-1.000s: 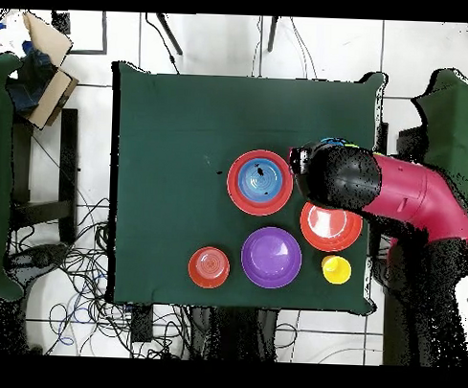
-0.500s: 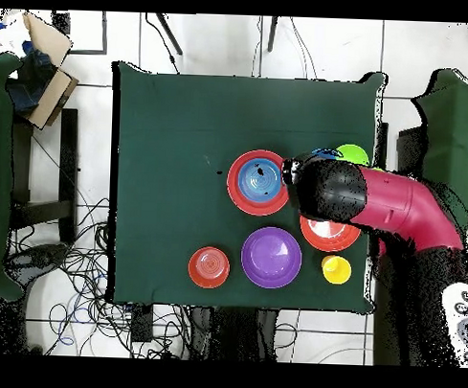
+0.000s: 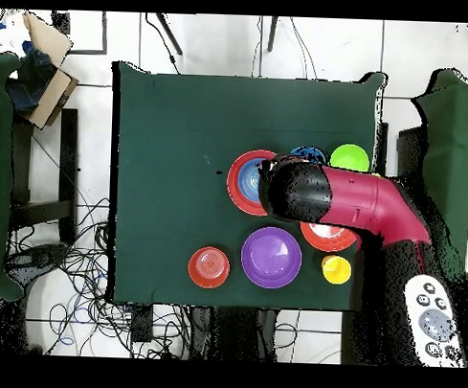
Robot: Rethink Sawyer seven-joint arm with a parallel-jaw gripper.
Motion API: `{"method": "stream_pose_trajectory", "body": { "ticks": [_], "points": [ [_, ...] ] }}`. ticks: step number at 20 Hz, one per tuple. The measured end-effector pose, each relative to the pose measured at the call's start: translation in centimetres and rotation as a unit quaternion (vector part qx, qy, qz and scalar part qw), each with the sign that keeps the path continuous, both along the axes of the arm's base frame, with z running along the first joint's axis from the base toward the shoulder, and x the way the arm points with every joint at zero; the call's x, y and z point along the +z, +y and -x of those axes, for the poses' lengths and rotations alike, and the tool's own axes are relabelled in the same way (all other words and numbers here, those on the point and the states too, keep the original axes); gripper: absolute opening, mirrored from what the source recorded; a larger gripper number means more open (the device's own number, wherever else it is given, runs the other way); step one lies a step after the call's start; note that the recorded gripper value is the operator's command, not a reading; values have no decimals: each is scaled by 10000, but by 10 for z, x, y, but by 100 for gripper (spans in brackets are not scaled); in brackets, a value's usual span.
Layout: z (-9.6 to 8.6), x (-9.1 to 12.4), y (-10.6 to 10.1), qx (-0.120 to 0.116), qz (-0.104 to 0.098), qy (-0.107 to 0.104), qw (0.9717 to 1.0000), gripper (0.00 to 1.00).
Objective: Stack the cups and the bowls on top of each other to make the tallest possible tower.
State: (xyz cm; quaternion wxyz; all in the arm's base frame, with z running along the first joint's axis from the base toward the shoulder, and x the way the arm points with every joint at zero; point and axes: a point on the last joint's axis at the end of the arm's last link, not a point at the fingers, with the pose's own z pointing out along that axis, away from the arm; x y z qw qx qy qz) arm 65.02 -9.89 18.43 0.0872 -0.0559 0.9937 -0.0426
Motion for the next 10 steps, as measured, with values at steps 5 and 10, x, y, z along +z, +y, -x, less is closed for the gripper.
{"method": "stream_pose_trajectory", "body": {
  "ticks": [5, 10],
  "points": [
    [0, -1, 12, 84, 36, 17, 10000, 0],
    [-1, -1, 12, 91, 68, -46, 9999, 0]
  ]
}}
